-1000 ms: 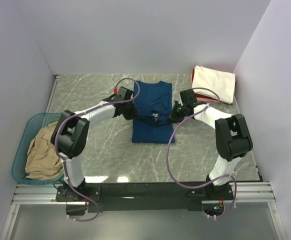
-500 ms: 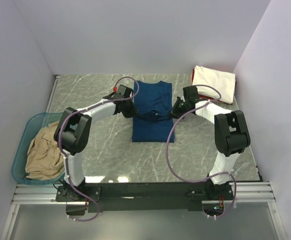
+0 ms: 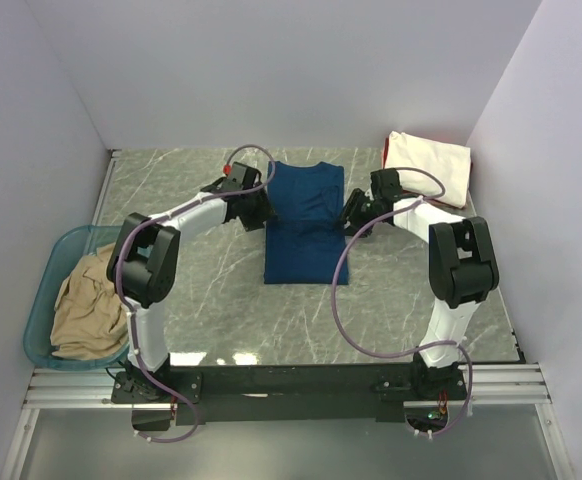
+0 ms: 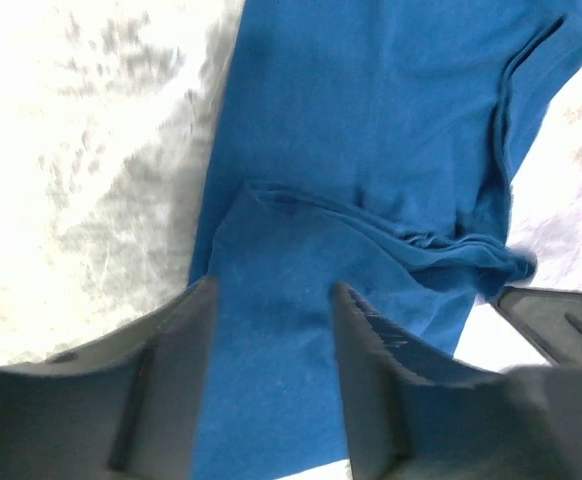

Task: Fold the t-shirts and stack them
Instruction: Fold the folded rectangular tshirt in 1/3 of the way

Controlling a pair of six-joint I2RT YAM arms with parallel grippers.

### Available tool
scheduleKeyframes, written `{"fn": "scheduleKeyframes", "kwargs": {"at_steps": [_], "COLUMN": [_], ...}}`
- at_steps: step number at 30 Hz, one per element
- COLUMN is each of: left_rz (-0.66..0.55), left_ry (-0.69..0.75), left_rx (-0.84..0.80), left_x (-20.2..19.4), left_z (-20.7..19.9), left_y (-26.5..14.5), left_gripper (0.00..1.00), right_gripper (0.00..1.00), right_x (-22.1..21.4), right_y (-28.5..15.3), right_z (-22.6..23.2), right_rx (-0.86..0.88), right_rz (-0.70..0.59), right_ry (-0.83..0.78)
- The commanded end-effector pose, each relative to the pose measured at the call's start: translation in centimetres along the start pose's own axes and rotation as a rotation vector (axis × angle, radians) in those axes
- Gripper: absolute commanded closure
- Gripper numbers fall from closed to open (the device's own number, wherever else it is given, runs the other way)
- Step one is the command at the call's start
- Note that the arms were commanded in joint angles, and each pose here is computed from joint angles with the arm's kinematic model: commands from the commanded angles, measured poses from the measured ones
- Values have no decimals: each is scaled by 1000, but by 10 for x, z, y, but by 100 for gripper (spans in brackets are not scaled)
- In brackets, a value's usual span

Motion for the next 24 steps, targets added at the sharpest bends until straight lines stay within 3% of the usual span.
{"fn": "scheduleKeyframes", "kwargs": {"at_steps": [1, 6, 10, 14, 24], "left_rz": [-81, -98, -50, 19, 119], "left_ry": [63, 79, 93, 121, 163], "left_rx": [-59, -97, -115, -136, -177], "left_x": [23, 16, -6, -26, -30], "left_z": [-18, -23, -25, -38, -52], "left_y": [-26, -49, -46, -30, 20], "left_gripper": [43, 47, 73, 88, 97], "right_gripper": [46, 47, 51, 56, 60], "right_x": [24, 9, -14, -29, -12], "right_y": [-32, -54, -49, -29, 25], "right_z": [26, 33, 41, 45, 36], "right_rx": [55, 28, 12, -6, -71], "right_rz": [-129, -195, -197, -147, -63], "right_ry": [-69, -133, -194, -231, -229]}}
Point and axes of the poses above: each gripper's point midway between its finger pads, its own y axis out along the fingers, its own z axis along the line the jaws close on, x = y × z, the point moved 7 cm from there along -y, back along the fingers, and after that the axes turned 3 degrees about -y, right-handed, at the moved point
